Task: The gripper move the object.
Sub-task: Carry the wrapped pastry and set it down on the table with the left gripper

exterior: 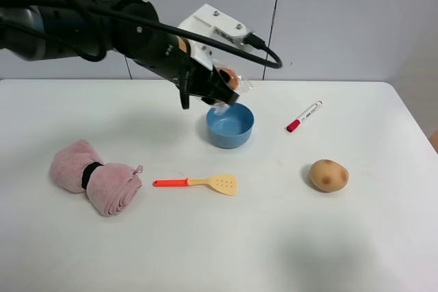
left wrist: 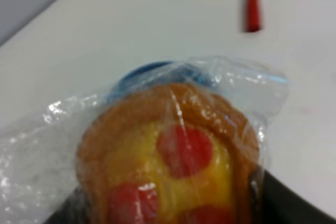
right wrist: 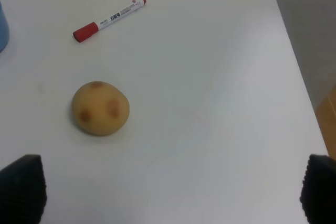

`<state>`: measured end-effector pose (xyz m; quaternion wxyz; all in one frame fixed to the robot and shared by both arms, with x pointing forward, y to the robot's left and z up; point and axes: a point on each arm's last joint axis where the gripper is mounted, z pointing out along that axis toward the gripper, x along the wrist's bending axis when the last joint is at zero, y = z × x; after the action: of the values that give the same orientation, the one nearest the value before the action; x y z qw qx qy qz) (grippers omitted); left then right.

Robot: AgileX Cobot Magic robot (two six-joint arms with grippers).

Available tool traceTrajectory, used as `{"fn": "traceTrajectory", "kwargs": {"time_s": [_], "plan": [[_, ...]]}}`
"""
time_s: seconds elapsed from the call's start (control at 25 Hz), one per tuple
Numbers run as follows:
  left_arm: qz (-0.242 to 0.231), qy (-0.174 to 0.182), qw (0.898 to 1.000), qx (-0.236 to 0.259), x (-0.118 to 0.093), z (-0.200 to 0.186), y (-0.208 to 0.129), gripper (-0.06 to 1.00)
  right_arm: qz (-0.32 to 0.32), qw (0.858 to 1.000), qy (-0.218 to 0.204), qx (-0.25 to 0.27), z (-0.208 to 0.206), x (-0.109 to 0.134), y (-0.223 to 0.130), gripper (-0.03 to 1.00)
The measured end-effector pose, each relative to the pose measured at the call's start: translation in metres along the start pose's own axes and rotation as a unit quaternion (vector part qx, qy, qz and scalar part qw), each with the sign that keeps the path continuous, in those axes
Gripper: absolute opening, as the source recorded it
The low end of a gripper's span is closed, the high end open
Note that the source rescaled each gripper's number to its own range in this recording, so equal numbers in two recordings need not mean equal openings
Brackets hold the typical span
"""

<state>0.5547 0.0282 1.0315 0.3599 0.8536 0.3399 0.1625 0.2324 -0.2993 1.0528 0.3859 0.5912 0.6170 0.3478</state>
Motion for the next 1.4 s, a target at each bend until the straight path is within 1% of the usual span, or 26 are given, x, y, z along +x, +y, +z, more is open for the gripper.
{"fn": "traceTrajectory", "kwargs": {"time_s": [0.16,0.32,0.44,0.56,0.88,1.04,1.12,1.28,1.4], "plan": [[0.002,-0.035,0.999,0.022,-0.029,0.033,-0.002,0.00,0.000,1.000,0.000,0.000,0.000,0.000,0.000,1.00],[0.009,-0.048,0.998,0.048,-0.044,0.071,-0.011,0.00,0.000,1.000,0.000,0.000,0.000,0.000,0.000,1.00],[0.011,-0.053,0.997,0.063,-0.051,0.096,-0.018,0.00,0.000,1.000,0.000,0.000,0.000,0.000,0.000,1.00],[0.013,-0.058,0.996,0.071,-0.057,0.113,-0.021,0.00,0.000,1.000,0.000,0.000,0.000,0.000,0.000,1.00],[0.015,-0.061,0.993,0.102,-0.060,0.142,-0.042,0.00,0.000,1.000,0.000,0.000,0.000,0.000,0.000,1.00],[0.046,-0.064,0.991,0.109,-0.062,0.149,-0.049,0.00,0.000,1.000,0.000,0.000,0.000,0.000,0.000,1.00],[0.075,-0.069,0.989,0.108,-0.067,0.150,-0.050,0.00,0.000,1.000,0.000,0.000,0.000,0.000,0.000,1.00],[0.123,-0.083,0.984,0.102,-0.083,0.148,-0.050,0.00,0.000,1.000,0.000,0.000,0.000,0.000,0.000,1.00],[0.135,-0.089,0.982,0.098,-0.092,0.148,-0.050,0.00,0.000,1.000,0.000,0.000,0.000,0.000,0.000,1.00]]}}
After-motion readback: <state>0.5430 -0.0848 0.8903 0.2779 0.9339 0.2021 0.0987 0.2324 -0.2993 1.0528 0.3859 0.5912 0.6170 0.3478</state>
